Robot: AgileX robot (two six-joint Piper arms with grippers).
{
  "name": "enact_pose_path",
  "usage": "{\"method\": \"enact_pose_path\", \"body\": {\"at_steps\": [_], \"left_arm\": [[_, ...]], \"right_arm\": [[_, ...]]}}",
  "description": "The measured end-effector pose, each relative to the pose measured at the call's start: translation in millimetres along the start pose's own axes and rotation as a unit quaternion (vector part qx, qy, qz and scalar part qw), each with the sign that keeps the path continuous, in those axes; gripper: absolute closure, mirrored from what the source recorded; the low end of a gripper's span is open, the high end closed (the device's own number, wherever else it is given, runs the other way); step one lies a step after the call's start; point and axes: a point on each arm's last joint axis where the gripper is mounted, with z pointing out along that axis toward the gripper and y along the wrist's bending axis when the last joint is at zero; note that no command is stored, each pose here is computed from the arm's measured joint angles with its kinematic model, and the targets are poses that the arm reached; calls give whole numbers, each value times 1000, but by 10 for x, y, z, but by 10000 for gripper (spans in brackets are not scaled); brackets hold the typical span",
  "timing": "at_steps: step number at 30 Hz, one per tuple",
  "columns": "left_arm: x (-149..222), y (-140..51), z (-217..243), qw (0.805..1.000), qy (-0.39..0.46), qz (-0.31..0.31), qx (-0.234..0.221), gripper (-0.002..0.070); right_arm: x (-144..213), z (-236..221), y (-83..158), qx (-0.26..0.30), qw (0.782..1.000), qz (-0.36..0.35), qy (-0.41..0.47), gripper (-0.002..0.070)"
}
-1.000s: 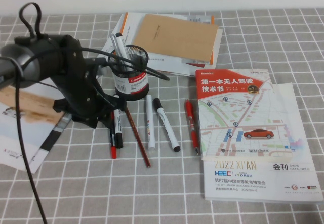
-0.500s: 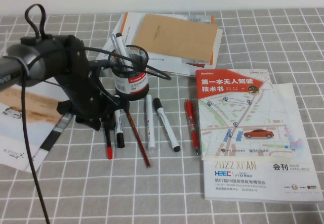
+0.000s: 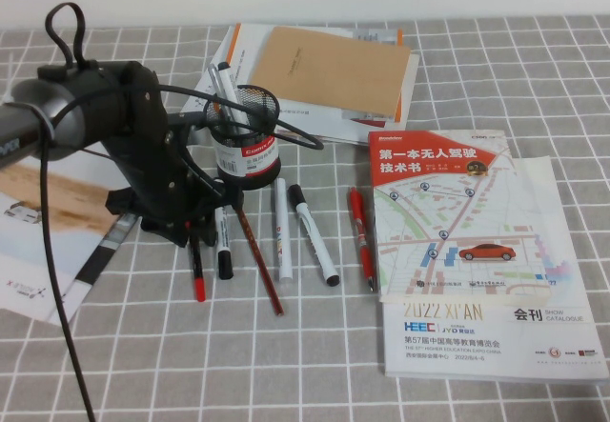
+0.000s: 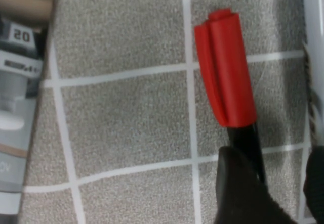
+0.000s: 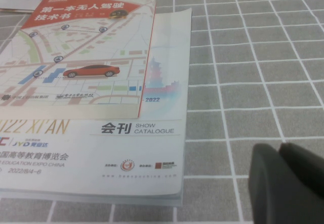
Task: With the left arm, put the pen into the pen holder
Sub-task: Pick up the pen on the table
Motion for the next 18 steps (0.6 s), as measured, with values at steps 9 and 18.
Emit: {"method": "enact_pose_path", "body": {"at_steps": [9, 18], "left_arm": [[6, 18, 0, 1000, 3, 3, -10, 422], [9, 36, 82, 999, 29, 6, -18, 422]], "right_arm": [[0, 0, 0, 0, 1000, 0, 0, 689], [0, 0, 0, 0, 1000, 0, 0, 689]]}}
